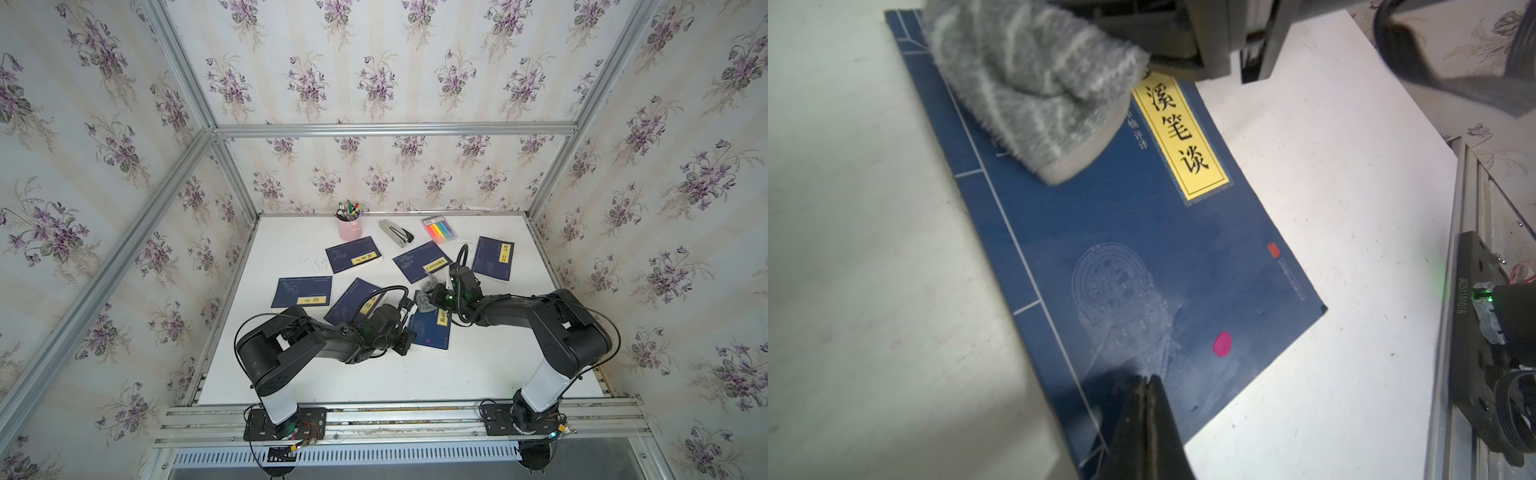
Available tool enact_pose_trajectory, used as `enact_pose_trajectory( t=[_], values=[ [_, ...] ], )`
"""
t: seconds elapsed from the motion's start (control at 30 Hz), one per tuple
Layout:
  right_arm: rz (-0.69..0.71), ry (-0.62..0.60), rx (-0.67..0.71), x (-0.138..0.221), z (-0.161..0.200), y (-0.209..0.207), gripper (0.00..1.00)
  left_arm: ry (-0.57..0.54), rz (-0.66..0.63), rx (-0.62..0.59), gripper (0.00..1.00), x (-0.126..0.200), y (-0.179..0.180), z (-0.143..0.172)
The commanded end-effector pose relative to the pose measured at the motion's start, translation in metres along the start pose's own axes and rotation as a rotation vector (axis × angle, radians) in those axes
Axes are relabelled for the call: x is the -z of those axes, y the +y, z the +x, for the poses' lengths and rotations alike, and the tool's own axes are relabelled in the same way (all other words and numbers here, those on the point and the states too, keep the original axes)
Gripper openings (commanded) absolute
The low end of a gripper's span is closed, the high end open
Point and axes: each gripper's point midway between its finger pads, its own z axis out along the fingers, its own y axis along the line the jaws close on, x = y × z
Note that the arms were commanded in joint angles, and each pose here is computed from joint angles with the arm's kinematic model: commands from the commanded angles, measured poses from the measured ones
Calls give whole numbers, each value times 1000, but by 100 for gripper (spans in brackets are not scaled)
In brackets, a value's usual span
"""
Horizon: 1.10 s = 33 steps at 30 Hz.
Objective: Wipe the cover of the book
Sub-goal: Wipe the dirt from the cover of the book.
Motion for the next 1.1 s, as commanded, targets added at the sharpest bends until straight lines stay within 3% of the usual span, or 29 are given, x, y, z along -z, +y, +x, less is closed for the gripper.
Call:
enact_pose_trajectory(
  t=[0.0, 0.43, 0.73, 1.07],
  values=[
    [99, -14, 24, 12, -1, -23, 0, 213, -140, 38, 0, 4, 33, 59],
    [242, -67, 29, 47, -6, -60, 0, 212, -129, 40, 0, 1, 32, 59],
    [120, -29, 1, 41, 5, -42, 0, 224, -115, 28, 0, -4, 30, 59],
    [82, -1, 61, 24, 12, -12, 0, 229, -121, 26, 0, -5, 32, 62]
  ],
)
